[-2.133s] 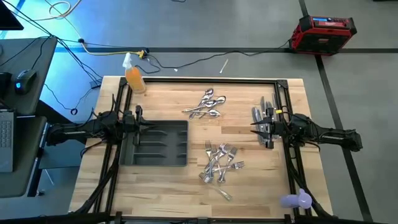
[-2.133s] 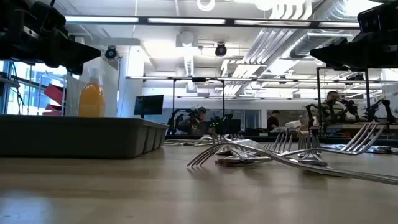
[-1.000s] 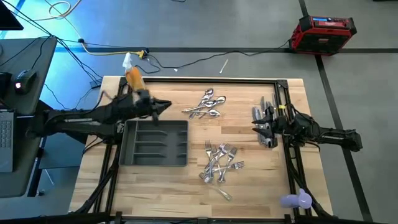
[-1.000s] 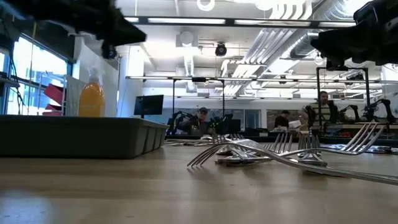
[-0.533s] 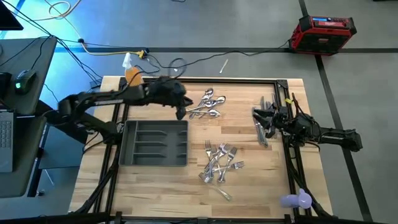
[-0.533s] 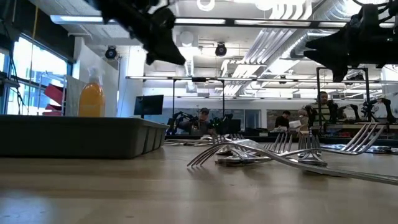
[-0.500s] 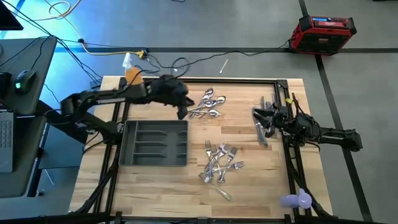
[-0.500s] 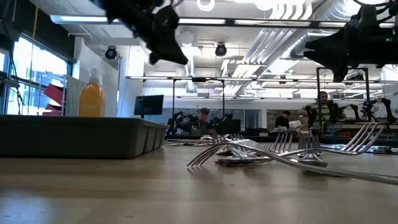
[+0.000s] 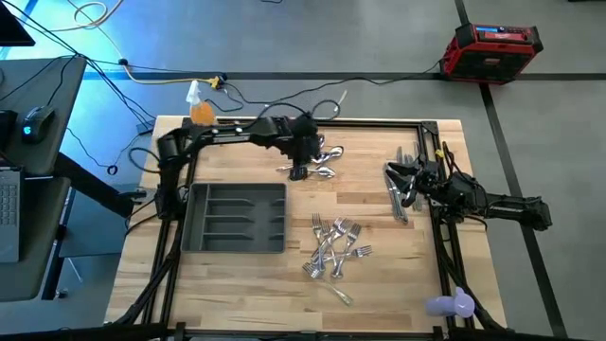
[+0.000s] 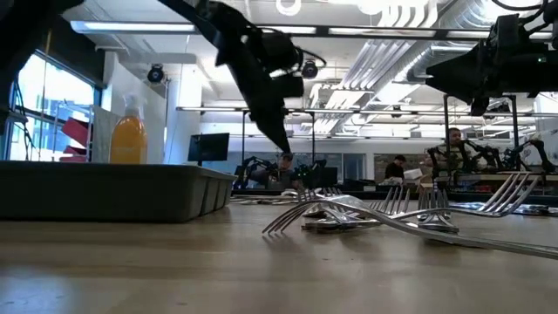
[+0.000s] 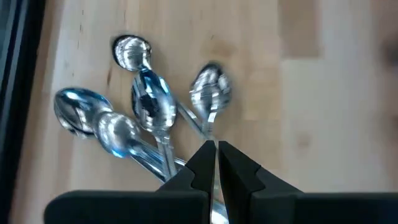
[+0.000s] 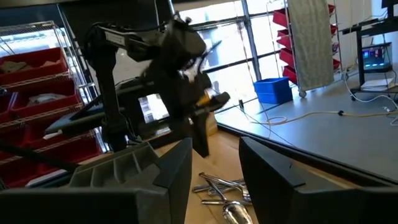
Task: Sort silverware
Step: Put the silver spoon into the black silverware tray
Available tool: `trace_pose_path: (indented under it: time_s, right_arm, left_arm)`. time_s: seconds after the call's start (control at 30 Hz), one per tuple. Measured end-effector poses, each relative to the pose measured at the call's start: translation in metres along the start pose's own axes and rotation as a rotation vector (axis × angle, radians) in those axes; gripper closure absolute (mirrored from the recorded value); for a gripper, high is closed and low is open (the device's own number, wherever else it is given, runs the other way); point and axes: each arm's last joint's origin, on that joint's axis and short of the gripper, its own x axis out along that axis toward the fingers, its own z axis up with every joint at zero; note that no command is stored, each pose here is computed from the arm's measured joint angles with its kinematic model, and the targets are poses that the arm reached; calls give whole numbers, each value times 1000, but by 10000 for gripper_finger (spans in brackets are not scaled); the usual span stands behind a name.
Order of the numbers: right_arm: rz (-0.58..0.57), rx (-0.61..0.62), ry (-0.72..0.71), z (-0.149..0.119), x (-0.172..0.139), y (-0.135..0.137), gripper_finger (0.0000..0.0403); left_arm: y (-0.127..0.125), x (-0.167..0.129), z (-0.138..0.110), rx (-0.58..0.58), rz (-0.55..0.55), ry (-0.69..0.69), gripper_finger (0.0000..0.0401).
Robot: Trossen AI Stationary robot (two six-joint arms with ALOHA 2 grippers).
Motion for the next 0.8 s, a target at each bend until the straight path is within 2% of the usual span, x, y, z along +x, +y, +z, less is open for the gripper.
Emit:
trace_pose_path:
  time_s: [0.1, 0.2, 0.33, 0.57, 0.7, 0.8]
  right_arm:
    - [-3, -4, 14, -1, 0, 0, 282]
    - [-7, -11, 32, -3, 0, -1, 282]
    - [-32, -31, 35, -4, 0, -2, 282]
    - [-41, -8, 46, -5, 0, -2, 282]
    - [-42, -2, 52, -6, 0, -2, 282]
    - [-45, 9, 62, -7, 0, -2, 282]
  left_arm:
    - [1, 17, 1, 12, 51, 48, 398]
    - [0, 29, 2, 3, -5, 72, 390]
    - [1, 40, 5, -5, -15, 96, 364]
    - [3, 65, -3, 24, -31, 237, 319]
    - [4, 73, -3, 62, 13, 271, 313]
    - [4, 77, -4, 65, 4, 277, 318]
